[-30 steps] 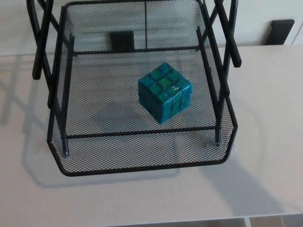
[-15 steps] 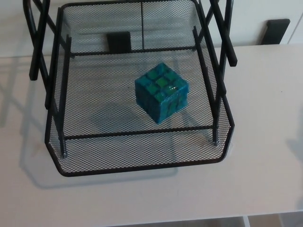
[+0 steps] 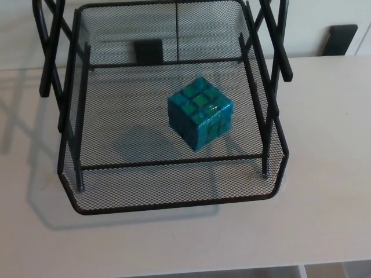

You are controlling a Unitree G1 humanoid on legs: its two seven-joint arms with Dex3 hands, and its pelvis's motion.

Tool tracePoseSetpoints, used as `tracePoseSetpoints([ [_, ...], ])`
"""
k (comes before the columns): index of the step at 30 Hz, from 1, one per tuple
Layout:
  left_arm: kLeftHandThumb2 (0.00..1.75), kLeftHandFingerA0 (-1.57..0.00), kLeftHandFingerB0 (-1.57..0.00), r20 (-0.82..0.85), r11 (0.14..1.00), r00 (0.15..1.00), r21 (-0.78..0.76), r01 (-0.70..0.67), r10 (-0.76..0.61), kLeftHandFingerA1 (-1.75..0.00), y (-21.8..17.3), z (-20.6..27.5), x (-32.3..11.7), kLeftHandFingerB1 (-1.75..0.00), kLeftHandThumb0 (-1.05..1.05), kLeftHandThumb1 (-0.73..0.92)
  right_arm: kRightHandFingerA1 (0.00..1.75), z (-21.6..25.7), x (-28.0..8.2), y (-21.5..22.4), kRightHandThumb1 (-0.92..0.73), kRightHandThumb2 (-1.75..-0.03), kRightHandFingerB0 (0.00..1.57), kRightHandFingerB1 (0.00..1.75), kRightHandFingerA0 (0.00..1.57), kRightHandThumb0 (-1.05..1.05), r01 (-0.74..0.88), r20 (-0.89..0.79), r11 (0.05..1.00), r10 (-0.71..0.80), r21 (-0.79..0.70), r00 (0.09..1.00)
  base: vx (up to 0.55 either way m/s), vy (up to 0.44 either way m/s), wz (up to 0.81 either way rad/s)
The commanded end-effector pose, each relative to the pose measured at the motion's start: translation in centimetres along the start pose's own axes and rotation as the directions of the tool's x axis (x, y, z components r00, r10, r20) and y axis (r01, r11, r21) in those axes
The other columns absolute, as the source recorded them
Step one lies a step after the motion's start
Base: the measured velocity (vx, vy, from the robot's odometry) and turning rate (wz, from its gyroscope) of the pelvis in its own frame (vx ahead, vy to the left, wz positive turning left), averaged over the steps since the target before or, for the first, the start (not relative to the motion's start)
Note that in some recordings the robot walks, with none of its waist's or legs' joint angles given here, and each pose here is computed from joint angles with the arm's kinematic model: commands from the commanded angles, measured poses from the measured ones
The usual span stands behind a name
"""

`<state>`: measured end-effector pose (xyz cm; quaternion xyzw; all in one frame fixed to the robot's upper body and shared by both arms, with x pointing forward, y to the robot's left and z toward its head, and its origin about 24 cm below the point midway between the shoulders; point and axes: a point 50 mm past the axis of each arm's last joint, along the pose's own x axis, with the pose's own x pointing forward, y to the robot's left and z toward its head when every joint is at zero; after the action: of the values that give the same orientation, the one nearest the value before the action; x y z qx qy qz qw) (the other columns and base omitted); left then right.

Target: The robot walks towards a desk on which a file tray is kept in the middle and a cube is kept to its right. The robot lifts the cube using its right hand and places it on the file tray.

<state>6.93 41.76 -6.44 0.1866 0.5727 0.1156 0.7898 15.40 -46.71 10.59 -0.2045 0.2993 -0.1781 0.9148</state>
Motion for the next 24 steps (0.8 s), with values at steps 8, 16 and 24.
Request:
tracePoseSetpoints([
  [8,0.73,-0.45,-0.40,-0.053,0.999,0.998,0.026,-0.039,0.041,-0.97,0.2,-1.7,-0.3,-0.83,-0.87,0.74,0.89,-18.6,-3.7,6.3,-0.59,-0.98,0.50,0.62,0.77,-0.45,0.730,-0.614,0.366,-0.394,0.578,0.684,0.00,0.000,0.00],
  [16,0.73,-0.45,-0.40,-0.040,0.999,0.998,0.024,-0.042,0.043,-0.97,0.3,-0.9,-0.2,-0.83,-0.87,0.74,0.89,-18.4,-3.4,6.5,-0.59,-0.98,0.50,0.62,0.77,-0.45,0.733,-0.616,0.348,-0.398,0.584,0.680,0.00,0.000,0.00],
  [24,0.73,-0.45,-0.40,-0.045,0.999,0.998,0.022,-0.038,0.039,-0.97,0.2,-1.2,-0.2,-0.83,-0.87,0.74,0.89,-18.4,-3.4,6.3,-0.59,-0.98,0.50,0.62,0.77,-0.45,0.741,-0.621,0.342,-0.404,0.578,0.671,0.00,0.000,0.00],
])
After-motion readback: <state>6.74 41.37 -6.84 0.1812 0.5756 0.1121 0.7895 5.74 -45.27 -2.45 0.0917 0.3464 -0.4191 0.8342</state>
